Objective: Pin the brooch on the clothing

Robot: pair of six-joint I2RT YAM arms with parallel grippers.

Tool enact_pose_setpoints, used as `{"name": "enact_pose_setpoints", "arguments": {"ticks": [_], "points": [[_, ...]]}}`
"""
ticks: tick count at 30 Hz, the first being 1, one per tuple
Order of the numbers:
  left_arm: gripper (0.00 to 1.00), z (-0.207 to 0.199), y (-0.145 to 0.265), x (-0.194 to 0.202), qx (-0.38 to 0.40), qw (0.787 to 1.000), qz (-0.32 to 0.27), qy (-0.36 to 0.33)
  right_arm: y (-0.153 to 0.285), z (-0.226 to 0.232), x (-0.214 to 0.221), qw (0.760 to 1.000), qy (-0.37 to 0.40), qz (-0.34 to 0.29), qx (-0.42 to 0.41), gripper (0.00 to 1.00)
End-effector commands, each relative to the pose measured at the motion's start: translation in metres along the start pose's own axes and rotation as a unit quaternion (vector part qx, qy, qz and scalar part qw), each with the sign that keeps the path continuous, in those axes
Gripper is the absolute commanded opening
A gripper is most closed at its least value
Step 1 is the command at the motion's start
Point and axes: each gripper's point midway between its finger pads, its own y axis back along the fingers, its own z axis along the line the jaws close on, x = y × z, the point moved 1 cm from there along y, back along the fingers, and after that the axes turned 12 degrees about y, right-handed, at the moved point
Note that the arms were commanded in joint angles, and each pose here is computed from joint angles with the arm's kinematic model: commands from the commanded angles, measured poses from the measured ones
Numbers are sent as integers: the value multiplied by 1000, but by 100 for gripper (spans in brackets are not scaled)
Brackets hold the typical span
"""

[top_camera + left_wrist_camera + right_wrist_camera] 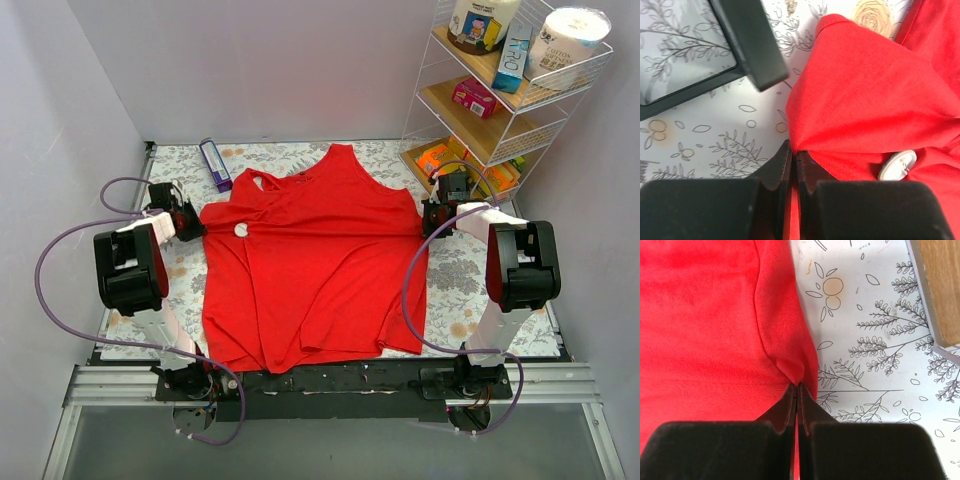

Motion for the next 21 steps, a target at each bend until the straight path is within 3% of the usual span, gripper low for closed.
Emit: {"name": "enact_pose_setpoints", "arguments": {"ticks": [1,10,21], "points": [[0,29,19,-16,-62,997,-39,3,10,-39,2,997,-27,10,67,1],[0,29,40,-32,-68,994,-90,1,20,-50,-3,996,-30,2,86,1],[0,22,35,-31,-49,996,-79,0,20,-50,-7,996,-25,3,84,1]]}}
